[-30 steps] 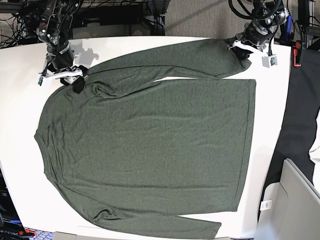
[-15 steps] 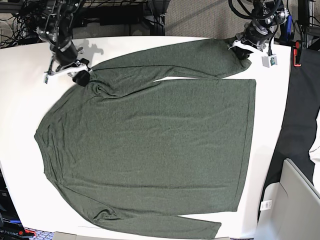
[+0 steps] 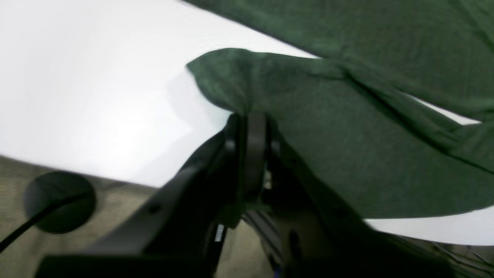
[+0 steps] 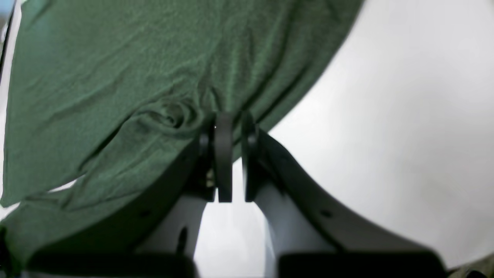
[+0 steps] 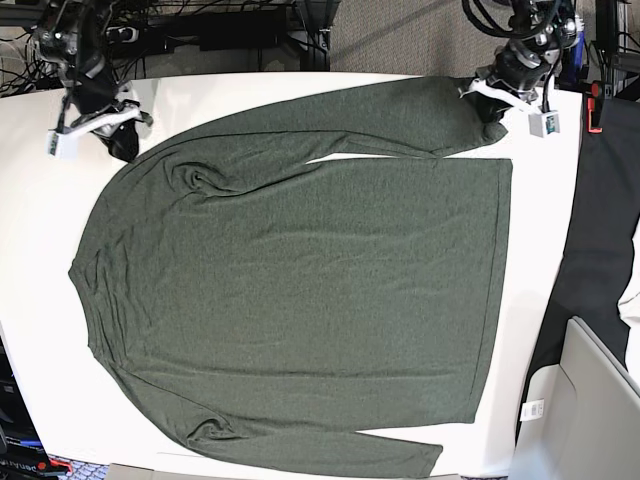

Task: Fold the T-shirt properly
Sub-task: 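Lower the right gripper to the other shoulder corner and grasp it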

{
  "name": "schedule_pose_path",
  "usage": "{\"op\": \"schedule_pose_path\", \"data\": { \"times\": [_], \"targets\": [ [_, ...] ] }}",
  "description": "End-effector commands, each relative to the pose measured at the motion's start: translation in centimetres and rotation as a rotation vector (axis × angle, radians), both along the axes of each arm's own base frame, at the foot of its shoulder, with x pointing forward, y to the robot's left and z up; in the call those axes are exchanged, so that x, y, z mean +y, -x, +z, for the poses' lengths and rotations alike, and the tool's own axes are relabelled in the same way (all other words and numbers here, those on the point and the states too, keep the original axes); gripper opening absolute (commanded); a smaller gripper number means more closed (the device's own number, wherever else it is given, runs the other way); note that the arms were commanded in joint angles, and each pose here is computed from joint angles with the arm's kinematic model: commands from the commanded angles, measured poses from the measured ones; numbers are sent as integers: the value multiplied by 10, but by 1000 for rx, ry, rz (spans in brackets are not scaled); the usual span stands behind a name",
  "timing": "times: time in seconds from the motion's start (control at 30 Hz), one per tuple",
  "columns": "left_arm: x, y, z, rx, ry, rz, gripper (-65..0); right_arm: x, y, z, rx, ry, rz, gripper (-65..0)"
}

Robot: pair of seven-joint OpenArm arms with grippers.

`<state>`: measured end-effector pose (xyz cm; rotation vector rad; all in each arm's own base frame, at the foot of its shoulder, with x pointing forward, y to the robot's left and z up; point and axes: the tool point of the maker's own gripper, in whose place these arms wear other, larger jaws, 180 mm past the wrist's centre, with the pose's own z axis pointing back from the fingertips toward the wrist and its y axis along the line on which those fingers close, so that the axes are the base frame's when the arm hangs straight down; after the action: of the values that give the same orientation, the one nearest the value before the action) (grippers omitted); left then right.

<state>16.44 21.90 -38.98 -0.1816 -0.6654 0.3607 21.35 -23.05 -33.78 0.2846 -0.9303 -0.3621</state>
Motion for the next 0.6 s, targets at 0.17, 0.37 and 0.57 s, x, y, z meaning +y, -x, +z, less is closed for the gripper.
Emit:
{"op": "schedule_pose_path", "data": {
  "times": [0.17, 0.37, 0.57],
  "targets": [
    [0, -4, 6, -23, -6, -7, -650, -10, -3, -5, 12, 23, -47, -431],
    [0, -4, 5, -24, -4, -6, -650, -13, 1, -31, 69, -133, -182, -343],
    [0, -4, 5, -23, -4, -6, -650, -10, -3, -67, 126, -261, -233, -343]
  ]
}}
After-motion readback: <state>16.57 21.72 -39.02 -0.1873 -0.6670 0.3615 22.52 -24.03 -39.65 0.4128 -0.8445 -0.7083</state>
